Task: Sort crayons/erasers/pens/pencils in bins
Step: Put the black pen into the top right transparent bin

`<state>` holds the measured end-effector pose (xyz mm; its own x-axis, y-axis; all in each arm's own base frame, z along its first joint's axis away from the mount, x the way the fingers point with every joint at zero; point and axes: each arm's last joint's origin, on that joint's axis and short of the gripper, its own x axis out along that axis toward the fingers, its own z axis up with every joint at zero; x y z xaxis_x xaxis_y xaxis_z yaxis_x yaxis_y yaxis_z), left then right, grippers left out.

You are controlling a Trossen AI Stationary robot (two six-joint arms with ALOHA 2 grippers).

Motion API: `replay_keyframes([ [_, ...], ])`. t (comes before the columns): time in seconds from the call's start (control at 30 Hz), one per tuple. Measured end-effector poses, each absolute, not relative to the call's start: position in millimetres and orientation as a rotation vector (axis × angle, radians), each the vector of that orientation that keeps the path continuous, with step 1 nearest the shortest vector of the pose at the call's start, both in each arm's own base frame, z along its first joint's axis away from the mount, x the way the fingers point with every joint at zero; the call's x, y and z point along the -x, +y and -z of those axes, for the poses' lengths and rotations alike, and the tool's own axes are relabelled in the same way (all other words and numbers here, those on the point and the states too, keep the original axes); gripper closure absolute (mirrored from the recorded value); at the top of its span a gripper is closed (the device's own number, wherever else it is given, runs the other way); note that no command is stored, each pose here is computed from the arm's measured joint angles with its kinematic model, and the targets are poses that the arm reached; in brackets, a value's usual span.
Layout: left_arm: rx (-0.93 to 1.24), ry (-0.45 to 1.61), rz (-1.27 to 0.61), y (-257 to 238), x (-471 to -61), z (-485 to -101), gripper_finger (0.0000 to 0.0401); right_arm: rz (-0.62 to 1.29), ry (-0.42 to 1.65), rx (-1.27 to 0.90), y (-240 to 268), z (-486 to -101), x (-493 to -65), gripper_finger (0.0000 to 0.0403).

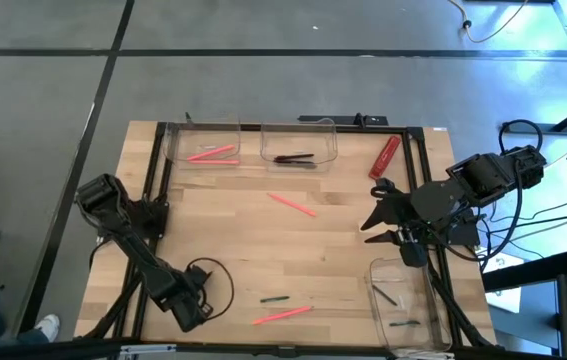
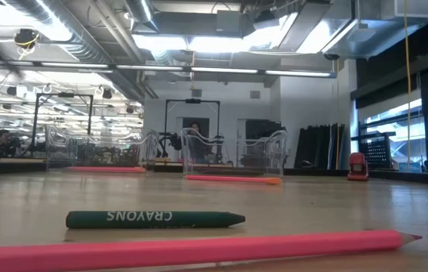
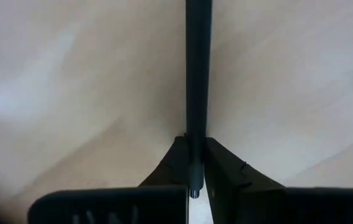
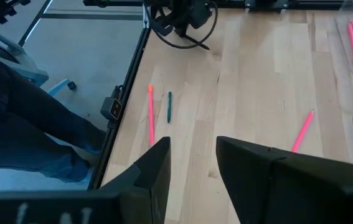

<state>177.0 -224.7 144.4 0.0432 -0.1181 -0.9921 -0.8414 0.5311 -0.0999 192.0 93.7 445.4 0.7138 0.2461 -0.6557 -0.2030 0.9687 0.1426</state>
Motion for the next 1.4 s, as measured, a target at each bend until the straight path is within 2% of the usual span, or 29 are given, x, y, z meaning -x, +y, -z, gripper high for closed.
replay_keyframes([
  [0.33,0.982,1.192,-0.619,-194,-195,-186,0.0388,-0.248,0.734,-0.061,94,-445,-192,0.0272],
  [0.57,0.931,1.1,-0.498,-159,-211,-216,0.0388,-0.248,0.735,-0.061,94,-445,-192,0.0272],
  [0.8,0.755,1.021,-0.398,-106,-230,-237,0.0388,-0.238,0.731,-0.058,93,-445,-192,0.0272],
  [1.03,0.525,0.925,-0.362,-36,-245,-254,0.0388,-0.125,0.7,-0.023,90,-446,-193,0.0272],
  [1.23,0.331,0.821,-0.306,23,-255,-263,0.0387,0.065,0.641,0.037,85,-447,-195,0.0272],
  [1.4,0.186,0.706,-0.338,67,-257,-272,0.0387,0.269,0.57,0.049,79,-449,-195,0.0272],
])
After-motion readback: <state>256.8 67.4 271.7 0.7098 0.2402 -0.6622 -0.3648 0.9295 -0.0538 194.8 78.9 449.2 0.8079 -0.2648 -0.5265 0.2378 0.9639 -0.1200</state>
